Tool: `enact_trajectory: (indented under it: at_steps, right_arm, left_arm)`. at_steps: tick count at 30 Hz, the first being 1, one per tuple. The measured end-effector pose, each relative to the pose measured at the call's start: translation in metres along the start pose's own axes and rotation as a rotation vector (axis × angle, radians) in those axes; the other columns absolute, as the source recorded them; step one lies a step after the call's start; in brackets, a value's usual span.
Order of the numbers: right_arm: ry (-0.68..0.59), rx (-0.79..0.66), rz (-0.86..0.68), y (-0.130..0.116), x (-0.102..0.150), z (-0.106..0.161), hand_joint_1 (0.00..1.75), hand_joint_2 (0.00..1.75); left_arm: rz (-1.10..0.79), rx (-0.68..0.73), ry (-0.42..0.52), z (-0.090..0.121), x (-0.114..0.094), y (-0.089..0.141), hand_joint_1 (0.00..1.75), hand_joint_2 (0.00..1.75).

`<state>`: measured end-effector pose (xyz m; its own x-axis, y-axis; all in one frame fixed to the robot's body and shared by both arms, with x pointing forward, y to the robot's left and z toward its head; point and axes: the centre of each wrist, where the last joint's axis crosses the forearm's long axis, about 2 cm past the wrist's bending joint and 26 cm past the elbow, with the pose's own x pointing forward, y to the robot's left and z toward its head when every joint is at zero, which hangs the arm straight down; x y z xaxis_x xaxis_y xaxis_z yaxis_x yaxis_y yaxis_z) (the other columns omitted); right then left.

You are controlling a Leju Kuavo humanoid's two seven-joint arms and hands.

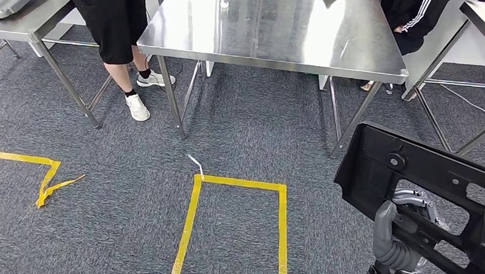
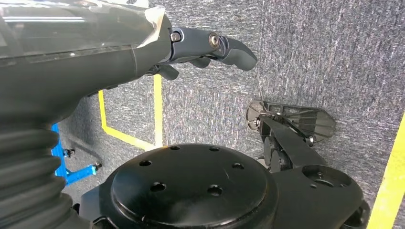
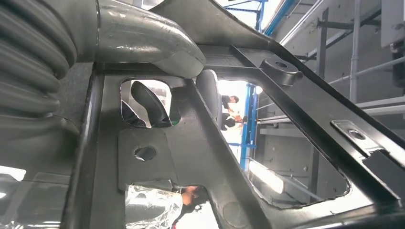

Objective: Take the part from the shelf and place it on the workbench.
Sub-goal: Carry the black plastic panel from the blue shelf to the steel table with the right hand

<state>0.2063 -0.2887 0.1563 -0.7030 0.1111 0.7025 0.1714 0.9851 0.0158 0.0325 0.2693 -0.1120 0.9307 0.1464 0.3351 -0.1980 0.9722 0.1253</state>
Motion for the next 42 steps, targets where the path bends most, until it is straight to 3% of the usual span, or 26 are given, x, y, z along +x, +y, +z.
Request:
enact_trajectory:
  at_steps: [42]
  right_arm:
    - [0.008,0.032,0.003,0.0018,0.0071,0.0018,1.75,1.75]
  left_arm:
    - [0.011,0.005,-0.014,-0.0002,0.0063,-0.0065,0.0,1.75]
